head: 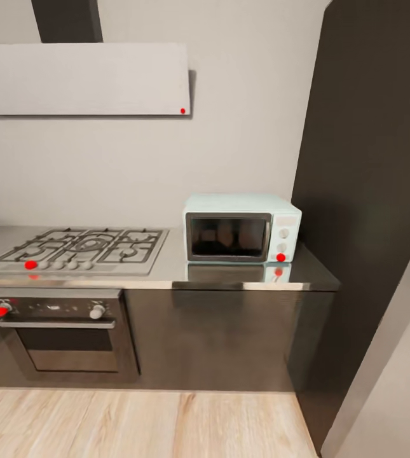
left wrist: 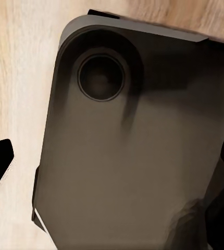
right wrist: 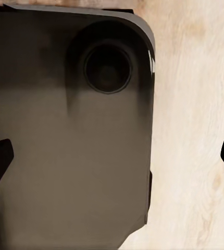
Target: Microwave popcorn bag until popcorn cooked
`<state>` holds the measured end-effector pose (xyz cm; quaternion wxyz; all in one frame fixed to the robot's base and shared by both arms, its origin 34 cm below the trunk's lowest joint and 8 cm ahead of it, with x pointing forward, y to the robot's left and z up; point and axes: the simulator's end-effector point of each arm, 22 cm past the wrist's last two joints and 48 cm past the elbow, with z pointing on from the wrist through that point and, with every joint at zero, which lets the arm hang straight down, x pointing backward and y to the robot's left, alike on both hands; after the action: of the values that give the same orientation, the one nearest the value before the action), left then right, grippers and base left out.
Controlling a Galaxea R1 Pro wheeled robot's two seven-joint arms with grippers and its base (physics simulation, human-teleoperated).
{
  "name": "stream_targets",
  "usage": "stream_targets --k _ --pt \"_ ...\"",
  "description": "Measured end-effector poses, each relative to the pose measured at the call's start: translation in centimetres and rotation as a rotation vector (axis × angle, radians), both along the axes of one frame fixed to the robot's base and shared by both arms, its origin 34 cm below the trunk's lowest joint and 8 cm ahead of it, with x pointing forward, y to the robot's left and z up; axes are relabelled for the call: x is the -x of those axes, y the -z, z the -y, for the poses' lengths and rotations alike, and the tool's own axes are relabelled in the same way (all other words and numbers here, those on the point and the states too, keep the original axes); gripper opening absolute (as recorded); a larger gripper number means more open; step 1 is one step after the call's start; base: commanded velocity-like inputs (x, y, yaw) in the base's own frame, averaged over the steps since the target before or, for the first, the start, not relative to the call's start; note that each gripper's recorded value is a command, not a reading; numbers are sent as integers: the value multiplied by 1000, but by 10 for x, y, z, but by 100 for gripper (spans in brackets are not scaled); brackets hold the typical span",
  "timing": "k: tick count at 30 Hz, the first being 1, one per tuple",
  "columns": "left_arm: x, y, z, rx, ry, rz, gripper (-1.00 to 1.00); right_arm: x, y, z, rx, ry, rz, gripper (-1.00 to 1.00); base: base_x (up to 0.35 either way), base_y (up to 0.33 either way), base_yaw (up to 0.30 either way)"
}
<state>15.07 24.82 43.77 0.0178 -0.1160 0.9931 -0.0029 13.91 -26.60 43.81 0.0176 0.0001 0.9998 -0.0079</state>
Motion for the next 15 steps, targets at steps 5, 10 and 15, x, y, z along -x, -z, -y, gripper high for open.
stream_targets --k 5,10,15 --pt "0 0 0 0 2 0 100 0 0 0 0 0 -1 100 251 20 0" --pt "0 0 0 0 2 0 100 0 0 1 1 0 0 100 186 1 0" --pt "0 0 0 0 2 0 100 0 0 1 1 -2 0 100 154 0 0"
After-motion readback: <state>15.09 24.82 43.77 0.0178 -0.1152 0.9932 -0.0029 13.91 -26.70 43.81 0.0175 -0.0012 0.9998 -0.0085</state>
